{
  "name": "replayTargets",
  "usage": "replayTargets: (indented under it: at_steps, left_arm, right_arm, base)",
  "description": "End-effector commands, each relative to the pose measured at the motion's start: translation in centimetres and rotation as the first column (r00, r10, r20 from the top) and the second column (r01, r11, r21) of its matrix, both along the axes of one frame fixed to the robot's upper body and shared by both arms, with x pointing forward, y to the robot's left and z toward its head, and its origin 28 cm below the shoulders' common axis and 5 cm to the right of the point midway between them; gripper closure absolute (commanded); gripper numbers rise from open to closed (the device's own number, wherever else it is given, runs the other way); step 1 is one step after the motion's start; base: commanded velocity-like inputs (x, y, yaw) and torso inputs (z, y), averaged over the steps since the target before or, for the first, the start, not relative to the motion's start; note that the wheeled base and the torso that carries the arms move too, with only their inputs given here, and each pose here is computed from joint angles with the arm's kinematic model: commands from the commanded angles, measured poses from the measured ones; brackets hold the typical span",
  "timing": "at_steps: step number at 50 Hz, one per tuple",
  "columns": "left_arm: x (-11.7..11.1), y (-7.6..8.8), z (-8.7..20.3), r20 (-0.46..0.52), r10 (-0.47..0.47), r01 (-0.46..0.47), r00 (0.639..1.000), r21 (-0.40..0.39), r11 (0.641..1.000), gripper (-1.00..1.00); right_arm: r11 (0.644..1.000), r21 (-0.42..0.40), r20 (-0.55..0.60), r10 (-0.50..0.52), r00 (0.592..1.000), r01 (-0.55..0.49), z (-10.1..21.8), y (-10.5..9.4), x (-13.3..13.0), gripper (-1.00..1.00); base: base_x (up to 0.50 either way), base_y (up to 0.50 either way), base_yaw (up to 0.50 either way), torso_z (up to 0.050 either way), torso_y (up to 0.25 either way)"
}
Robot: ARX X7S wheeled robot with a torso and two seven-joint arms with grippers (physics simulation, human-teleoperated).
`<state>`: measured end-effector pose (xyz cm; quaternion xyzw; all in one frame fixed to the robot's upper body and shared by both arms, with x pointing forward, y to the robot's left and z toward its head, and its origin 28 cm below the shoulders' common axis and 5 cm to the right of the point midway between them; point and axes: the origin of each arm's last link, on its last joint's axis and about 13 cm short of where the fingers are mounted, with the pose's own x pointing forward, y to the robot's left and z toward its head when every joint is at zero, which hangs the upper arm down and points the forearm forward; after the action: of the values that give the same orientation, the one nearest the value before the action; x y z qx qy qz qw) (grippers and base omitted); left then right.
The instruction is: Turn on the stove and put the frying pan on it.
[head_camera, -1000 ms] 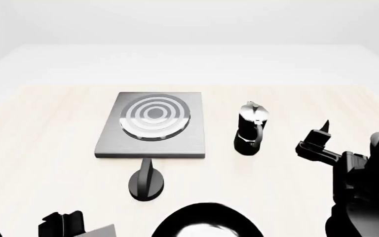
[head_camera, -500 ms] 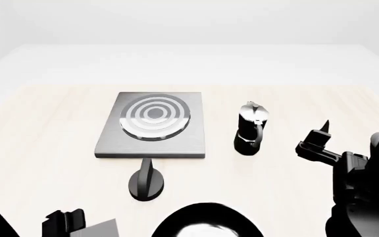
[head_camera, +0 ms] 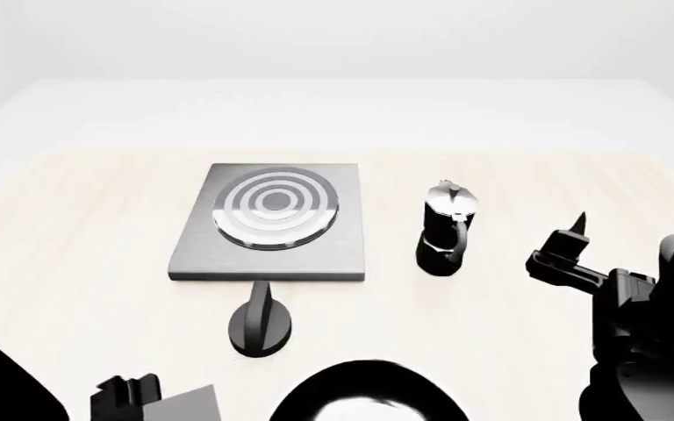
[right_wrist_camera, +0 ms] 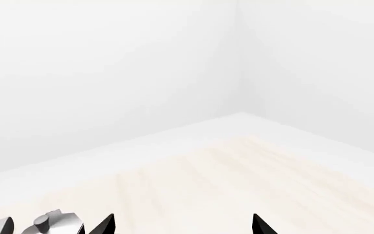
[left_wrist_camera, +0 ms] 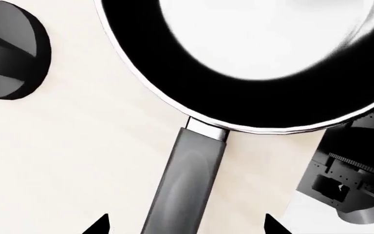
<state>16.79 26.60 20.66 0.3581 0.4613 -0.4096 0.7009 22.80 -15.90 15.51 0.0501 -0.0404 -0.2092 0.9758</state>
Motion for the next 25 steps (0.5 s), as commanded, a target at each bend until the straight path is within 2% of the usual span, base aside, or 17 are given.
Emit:
replayTargets:
  at_steps: [1,25]
  left_arm:
    - [1.2,-0.2,-1.0,0.0,-0.012,0.012,1.0,-0.029,1.0,-1.0]
    - [2.8,0.1,-4.4,-0.059,-0.007,0.004,0.998,-0.052,0.999,-1.0]
  right_arm:
    - [1.0,0.021,0.008,0.003,1.0,-0.003,0.0,-0.1,0.0,-1.0]
    - [1.0,0.023,0.01,0.002,1.0,-0.002,0.0,-0.2,-0.1,-1.0]
  base:
    - [0.0,0.0,0.0,0.0,0.0]
    - [0.0,0.0,0.0,0.0,0.0]
